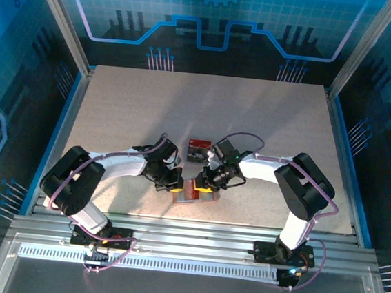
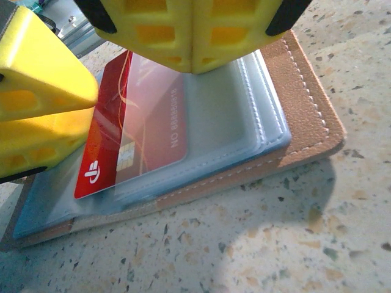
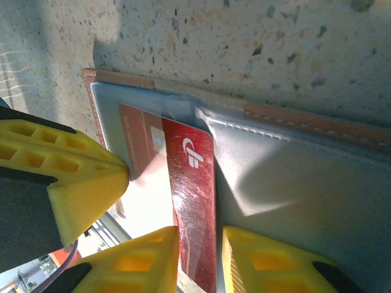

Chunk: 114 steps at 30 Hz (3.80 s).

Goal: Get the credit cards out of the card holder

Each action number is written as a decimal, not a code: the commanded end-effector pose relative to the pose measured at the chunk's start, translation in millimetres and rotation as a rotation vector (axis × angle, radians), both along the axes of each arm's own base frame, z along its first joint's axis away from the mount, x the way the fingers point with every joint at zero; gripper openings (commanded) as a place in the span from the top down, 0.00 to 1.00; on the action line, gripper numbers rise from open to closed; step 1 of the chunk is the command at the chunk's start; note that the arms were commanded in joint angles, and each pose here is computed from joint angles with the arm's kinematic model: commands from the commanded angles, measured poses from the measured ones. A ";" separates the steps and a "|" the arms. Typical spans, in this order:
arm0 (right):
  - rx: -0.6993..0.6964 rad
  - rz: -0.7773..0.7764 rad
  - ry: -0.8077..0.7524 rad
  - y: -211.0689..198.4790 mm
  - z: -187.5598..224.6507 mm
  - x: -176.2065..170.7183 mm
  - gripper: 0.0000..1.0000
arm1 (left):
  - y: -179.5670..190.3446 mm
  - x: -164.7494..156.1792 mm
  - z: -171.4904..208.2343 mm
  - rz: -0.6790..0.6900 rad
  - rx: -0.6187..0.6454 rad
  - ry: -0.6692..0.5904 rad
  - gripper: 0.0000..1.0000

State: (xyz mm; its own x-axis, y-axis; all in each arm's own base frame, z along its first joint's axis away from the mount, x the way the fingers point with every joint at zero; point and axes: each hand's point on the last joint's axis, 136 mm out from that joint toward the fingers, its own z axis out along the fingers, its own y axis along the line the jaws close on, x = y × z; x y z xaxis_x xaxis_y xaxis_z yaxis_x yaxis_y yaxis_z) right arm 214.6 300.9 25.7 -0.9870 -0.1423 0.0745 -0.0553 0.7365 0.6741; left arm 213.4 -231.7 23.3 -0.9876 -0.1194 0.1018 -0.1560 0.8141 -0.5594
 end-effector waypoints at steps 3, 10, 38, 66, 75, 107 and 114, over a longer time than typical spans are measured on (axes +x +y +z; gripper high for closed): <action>0.011 0.008 0.029 2.5 -1.0 -2.0 0.75 | 9.2 -12.9 -10.0 0.002 0.049 0.041 1.00; 0.028 0.002 0.030 4.1 -0.4 -2.3 0.76 | 10.8 -14.1 -9.3 -0.005 0.055 0.041 1.00; 0.074 -0.019 0.005 1.7 3.9 -4.4 0.91 | 10.7 -14.6 -10.6 -0.008 0.059 0.048 1.00; -0.086 -0.002 -0.051 -46.4 17.4 -2.0 0.95 | 9.8 -12.7 -8.2 -0.005 0.058 0.044 1.00; -0.087 0.001 -0.084 -42.7 28.8 5.5 0.94 | 9.7 -12.2 -7.2 -0.004 0.058 0.043 1.00; -0.099 -0.002 -0.087 -22.6 27.5 -1.7 0.88 | 10.0 -11.7 -5.8 -0.002 0.060 0.039 1.00; -0.088 0.000 -0.109 -22.3 36.9 -0.6 0.94 | 8.9 -7.5 -2.1 -0.003 0.060 0.024 0.99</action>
State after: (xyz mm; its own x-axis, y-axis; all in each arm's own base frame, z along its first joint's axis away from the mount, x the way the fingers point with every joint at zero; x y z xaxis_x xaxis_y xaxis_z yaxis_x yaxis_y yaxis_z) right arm 214.5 275.6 52.2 -0.9906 -0.1364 0.0064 -0.1059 0.7973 0.5943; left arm 213.2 -231.4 23.4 -0.9875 -0.1195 0.1032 -0.1569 0.8152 -0.5575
